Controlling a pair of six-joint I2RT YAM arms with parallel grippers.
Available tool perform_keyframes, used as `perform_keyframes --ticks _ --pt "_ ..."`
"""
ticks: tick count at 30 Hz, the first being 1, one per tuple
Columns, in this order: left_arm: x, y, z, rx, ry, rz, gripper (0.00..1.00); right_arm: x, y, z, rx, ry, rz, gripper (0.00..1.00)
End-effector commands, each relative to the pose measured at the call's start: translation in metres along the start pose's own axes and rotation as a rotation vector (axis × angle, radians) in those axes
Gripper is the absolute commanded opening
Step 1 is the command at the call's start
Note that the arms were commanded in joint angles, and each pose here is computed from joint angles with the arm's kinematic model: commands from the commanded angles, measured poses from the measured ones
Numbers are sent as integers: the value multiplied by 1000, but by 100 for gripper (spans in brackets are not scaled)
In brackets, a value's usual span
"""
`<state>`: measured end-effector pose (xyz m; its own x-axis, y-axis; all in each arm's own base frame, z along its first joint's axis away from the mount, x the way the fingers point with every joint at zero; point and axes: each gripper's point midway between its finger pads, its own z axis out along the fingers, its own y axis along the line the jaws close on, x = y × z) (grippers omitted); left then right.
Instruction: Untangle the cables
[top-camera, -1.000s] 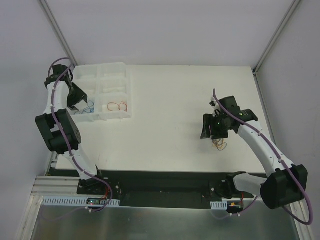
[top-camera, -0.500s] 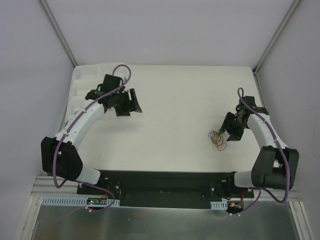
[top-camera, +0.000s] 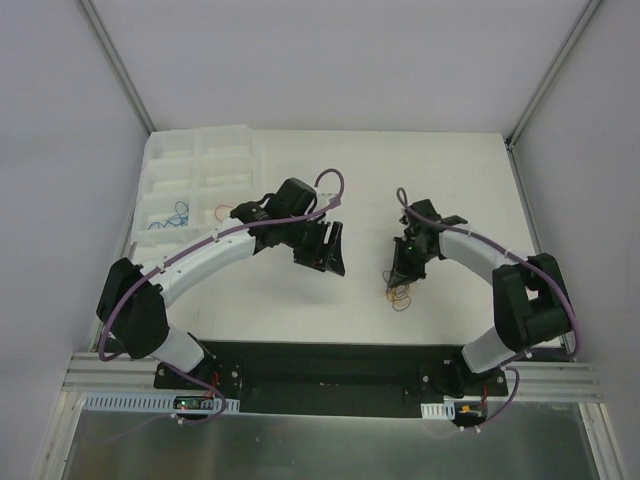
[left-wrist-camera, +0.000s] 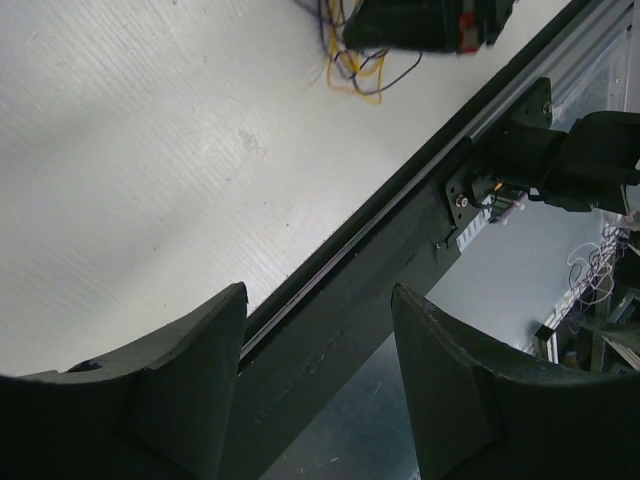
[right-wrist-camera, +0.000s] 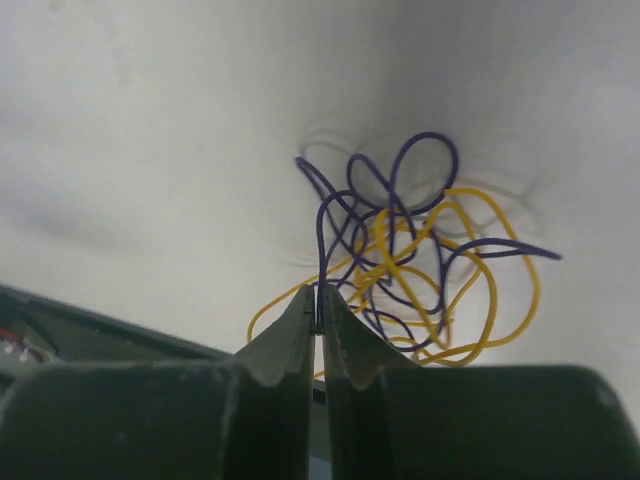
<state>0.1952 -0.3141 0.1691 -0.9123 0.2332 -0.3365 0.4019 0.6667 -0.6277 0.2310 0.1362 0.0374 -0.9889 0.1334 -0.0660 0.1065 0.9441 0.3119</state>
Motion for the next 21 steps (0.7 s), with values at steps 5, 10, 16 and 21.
perform_keyframes --ticks 5,10,16,21 --pt "-8 -4 8 41 11 7 58 39 85 -15 -325 -39 -32 11" --pt "12 6 36 63 154 -73 55 53 64 -4 -250 13 -23 22" --pt "21 -2 62 79 236 -71 57 62 55 -5 -244 13 -30 23" --pt "25 11 75 24 266 -115 47 65 54 -6 -246 37 -64 25"
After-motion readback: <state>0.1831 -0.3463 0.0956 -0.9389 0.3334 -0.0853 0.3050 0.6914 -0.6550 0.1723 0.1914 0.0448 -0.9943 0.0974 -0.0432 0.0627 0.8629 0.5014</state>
